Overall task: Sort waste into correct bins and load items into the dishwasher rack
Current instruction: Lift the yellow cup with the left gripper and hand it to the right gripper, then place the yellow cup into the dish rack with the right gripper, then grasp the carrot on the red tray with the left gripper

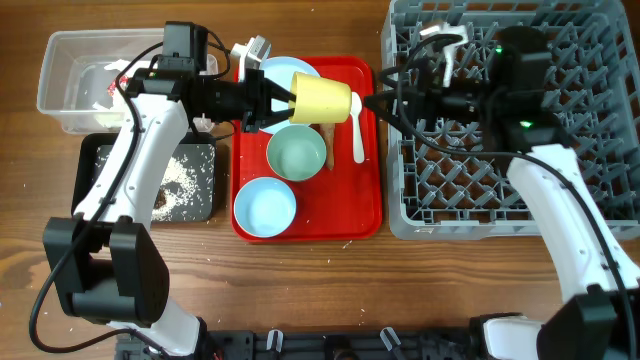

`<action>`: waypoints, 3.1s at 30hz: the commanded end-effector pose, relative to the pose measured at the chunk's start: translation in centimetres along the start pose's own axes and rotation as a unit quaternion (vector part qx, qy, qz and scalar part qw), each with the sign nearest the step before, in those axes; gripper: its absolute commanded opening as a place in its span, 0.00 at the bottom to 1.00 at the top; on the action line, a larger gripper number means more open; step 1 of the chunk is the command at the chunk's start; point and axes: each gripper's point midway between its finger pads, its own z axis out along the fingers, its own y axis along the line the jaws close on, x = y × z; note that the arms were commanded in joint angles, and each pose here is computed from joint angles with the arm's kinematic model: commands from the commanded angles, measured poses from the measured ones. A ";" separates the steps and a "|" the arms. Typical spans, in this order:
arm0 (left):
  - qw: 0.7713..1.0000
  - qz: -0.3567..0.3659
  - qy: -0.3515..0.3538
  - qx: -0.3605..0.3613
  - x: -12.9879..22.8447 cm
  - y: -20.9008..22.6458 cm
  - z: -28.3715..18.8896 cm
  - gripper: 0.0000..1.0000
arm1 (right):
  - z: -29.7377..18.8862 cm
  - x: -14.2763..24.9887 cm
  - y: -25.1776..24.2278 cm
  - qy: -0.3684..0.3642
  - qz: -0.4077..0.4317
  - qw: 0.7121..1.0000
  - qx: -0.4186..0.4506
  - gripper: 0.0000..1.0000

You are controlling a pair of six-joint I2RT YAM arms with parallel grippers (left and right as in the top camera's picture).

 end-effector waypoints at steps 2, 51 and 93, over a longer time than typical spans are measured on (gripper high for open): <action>0.997 0.026 0.019 0.074 0.7 -3.6 -0.7 0.04 | 2.3 0.7 2.1 0.023 0.003 0.997 -0.075 1.00; 0.874 -0.067 -0.189 -0.444 -3.9 14.2 -13.5 0.27 | -17.4 8.8 -5.5 0.167 0.219 0.780 0.561 0.17; 0.843 0.189 -0.003 -0.504 0.4 12.0 6.3 0.61 | -10.6 1.0 -7.6 0.146 0.174 0.852 0.473 0.84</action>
